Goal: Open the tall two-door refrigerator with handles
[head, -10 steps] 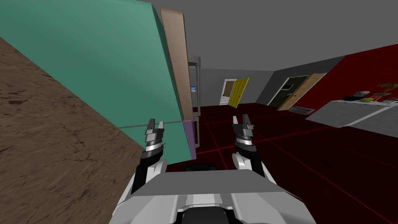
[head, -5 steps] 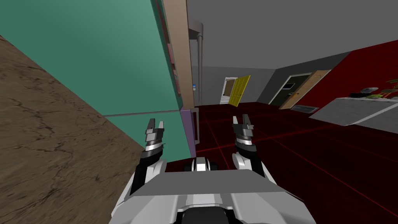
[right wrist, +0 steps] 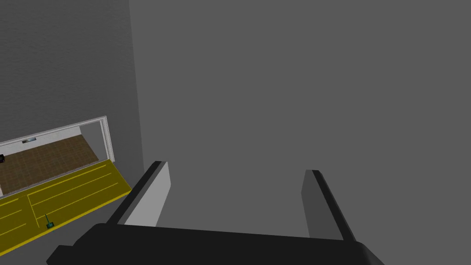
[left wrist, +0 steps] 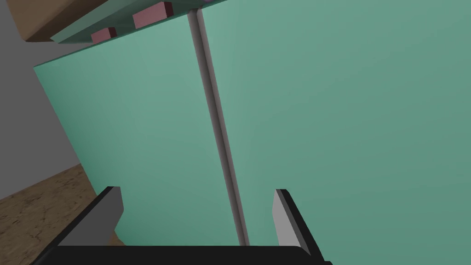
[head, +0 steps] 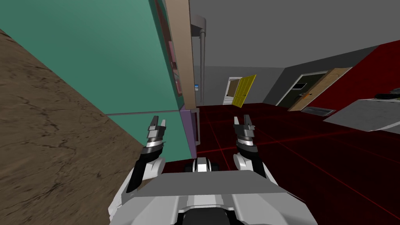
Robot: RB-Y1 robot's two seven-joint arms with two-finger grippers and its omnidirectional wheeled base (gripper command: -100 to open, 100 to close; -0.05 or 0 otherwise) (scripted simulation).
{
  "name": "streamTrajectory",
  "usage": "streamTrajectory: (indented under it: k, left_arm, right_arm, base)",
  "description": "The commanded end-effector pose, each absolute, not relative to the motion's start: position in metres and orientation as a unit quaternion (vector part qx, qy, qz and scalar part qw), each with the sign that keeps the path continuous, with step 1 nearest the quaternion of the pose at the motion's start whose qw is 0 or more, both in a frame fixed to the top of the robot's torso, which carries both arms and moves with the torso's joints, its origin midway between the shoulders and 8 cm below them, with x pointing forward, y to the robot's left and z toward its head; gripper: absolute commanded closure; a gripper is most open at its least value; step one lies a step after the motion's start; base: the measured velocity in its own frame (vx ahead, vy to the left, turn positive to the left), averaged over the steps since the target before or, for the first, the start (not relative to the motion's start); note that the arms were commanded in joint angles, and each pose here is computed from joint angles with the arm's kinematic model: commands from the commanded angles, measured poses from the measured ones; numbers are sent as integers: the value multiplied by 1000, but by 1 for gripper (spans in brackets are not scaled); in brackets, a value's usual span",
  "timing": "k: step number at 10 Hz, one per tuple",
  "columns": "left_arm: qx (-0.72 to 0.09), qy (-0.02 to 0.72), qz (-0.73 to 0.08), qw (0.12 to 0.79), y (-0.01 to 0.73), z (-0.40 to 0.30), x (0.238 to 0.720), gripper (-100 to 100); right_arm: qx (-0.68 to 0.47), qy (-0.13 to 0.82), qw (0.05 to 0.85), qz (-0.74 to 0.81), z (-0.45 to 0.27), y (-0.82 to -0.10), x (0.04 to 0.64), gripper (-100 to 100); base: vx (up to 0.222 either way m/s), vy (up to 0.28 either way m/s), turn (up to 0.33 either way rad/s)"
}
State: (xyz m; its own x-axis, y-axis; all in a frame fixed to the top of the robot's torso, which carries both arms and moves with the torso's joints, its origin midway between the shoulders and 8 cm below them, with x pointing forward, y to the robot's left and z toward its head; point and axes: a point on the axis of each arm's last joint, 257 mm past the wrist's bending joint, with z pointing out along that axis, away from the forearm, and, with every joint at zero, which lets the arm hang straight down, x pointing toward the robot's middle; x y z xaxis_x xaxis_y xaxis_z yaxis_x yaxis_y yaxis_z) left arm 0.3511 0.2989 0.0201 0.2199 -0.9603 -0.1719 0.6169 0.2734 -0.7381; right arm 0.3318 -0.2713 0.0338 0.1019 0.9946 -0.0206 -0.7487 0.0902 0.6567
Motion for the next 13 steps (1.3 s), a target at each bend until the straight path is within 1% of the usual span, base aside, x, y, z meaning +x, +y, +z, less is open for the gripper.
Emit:
streamTrajectory:
  k: [1, 6, 13]
  left_arm:
    - [-275, 330, -540, 724, 299, 26, 362, -100]
    - [-288, 344, -542, 710, 300, 34, 377, -100]
    - [-312, 359, -551, 685, 298, 50, 400, -100]
  right_arm:
    - [254, 242, 697, 625, 34, -271, 332, 0]
    - [254, 242, 697, 625, 34, -271, 332, 0]
    - [254, 242, 697, 625, 34, -271, 332, 0]
  base:
    - [33, -89, 124]
    - [16, -53, 82]
    - [22, -71, 117]
